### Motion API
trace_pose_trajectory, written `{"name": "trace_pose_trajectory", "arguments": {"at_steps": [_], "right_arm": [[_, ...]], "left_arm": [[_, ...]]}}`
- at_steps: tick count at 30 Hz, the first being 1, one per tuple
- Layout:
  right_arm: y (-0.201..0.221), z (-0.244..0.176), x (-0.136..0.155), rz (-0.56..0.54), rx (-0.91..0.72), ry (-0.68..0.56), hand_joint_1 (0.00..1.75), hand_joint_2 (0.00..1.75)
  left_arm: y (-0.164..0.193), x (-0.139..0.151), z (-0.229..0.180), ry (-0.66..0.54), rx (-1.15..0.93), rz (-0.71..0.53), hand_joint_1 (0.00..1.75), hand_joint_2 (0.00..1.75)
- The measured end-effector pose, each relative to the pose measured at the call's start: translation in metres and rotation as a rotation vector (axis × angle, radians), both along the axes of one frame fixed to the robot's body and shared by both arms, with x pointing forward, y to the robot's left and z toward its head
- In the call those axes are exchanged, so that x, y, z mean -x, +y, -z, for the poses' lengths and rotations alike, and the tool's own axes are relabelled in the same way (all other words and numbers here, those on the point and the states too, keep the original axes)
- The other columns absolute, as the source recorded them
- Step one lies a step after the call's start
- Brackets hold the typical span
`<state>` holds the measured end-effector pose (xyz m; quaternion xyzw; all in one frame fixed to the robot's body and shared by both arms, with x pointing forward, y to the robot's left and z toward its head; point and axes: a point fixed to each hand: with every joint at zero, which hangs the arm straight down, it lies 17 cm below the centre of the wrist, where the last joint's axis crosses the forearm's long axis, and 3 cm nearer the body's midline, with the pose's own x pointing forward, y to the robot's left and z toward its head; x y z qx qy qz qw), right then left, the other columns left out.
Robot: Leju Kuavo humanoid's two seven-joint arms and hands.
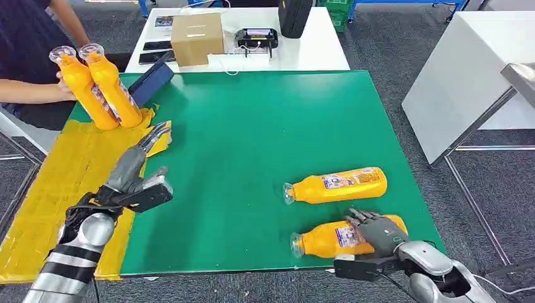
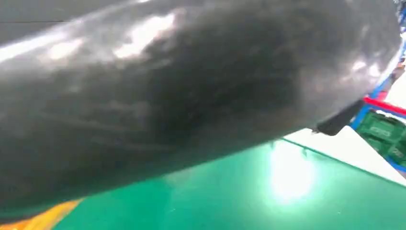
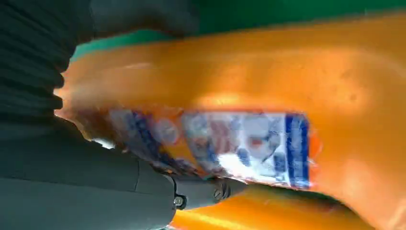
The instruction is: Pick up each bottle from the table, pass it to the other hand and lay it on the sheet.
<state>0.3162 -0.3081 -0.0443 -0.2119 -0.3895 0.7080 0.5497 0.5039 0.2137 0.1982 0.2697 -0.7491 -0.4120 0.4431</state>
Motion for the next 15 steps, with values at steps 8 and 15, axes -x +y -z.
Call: {"name": "trace_pose_trajectory", "arguments": {"at_steps": [8, 15], "right_arm": [[-0.001, 0.009, 0.013, -0.027, 0.021, 0.005, 1.75, 1.75], [-0.008, 0.019, 0.028, -0.065, 0.063, 0.077, 1.75, 1.75]], "left_arm": [[-0.015, -0.006, -0.004, 0.004, 0.012, 0.023, 0.0, 0.0], [-0.033, -0.012, -0.01, 0.005, 0.019, 0.055, 0.0, 0.0]]}}
